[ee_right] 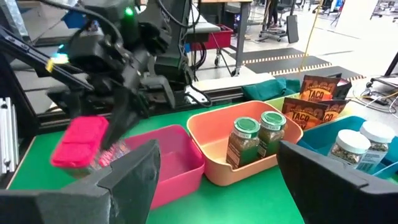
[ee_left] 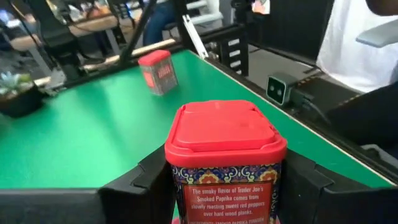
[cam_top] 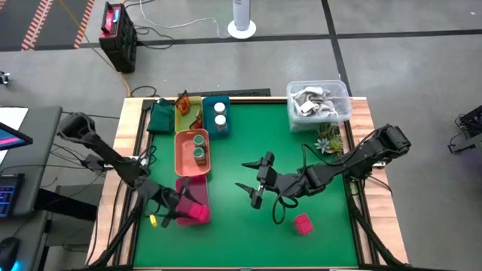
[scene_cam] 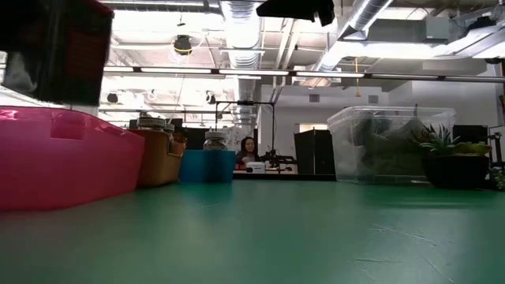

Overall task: Sort spices by type
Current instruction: Put the top red seasoning can into the pink bin

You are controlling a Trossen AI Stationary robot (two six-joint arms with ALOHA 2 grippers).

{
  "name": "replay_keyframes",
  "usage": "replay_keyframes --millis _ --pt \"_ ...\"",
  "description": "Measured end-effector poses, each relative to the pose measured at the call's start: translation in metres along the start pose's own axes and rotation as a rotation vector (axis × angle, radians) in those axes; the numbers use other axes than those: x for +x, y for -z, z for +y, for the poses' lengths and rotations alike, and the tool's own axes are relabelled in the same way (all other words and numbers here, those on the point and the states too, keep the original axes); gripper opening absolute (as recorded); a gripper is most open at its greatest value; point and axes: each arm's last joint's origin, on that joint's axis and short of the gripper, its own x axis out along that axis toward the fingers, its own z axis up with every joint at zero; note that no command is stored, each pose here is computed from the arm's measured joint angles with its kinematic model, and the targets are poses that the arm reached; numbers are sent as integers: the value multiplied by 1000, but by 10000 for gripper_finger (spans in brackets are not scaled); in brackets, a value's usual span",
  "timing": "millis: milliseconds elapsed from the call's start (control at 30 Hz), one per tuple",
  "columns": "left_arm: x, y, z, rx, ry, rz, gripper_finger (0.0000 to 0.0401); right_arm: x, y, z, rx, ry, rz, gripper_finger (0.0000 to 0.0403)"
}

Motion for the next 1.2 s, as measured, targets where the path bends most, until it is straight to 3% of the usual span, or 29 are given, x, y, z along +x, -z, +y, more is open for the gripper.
replay_keyframes --millis 300,867,1200 --pt "-11 -7 12 -8 63 -25 199 0 0 0 0 -3 0 345" --pt "-39 37 13 -109 35 -136 199 0 0 0 0 -3 2 345" --pt "-36 44 11 -122 29 -129 199 1 1 0 1 -3 1 345"
